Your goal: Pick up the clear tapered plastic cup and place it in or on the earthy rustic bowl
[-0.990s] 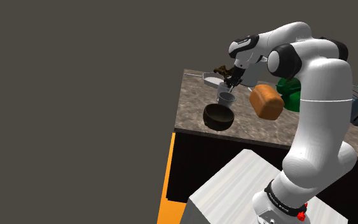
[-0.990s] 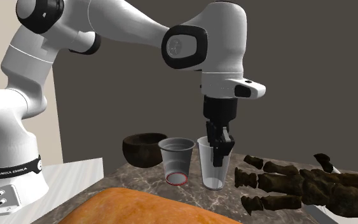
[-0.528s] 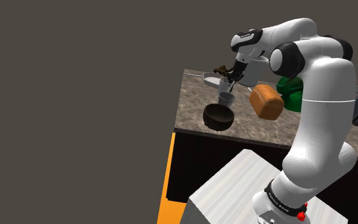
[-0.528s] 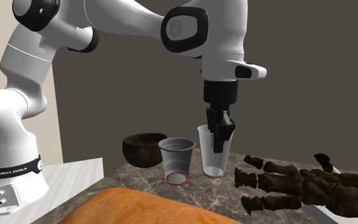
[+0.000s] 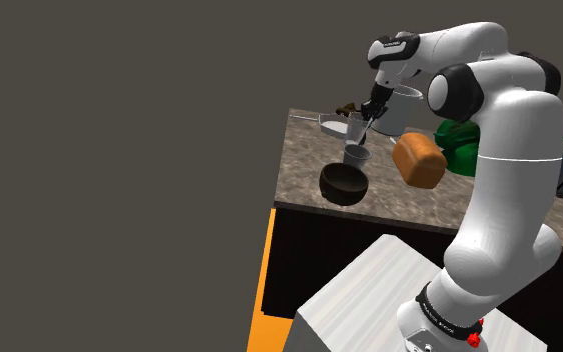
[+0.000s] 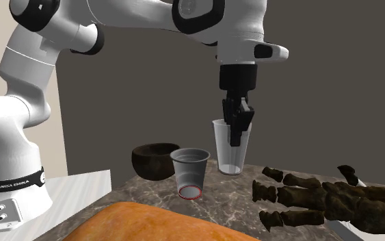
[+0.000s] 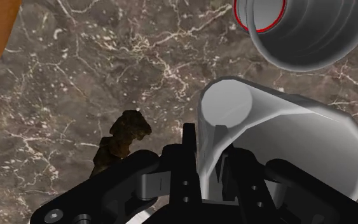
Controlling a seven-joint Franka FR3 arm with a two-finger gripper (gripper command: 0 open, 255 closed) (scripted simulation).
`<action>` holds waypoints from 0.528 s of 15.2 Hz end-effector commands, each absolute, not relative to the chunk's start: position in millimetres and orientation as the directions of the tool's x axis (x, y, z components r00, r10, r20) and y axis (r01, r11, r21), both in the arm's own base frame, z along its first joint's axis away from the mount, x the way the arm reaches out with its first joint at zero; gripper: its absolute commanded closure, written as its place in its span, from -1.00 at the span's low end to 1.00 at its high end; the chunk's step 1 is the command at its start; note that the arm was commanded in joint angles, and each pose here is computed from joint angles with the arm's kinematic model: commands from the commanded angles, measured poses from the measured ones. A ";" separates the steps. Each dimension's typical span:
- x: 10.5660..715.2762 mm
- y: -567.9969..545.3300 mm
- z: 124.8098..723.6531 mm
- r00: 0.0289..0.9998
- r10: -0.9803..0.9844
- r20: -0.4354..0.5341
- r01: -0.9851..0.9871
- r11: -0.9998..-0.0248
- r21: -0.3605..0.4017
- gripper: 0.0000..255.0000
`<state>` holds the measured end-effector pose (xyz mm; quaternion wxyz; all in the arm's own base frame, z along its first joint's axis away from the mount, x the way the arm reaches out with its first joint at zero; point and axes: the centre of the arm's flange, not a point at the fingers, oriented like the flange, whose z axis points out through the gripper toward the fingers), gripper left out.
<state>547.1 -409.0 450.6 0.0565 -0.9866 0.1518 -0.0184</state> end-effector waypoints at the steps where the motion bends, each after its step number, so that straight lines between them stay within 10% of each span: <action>1: 547.1 -409.6 461.2 0.953 -0.302 0.019 -0.298 -0.947 -0.117 1.00; 8: 547.1 -409.6 498.1 0.953 -0.302 0.019 -0.298 -0.947 -0.117 1.00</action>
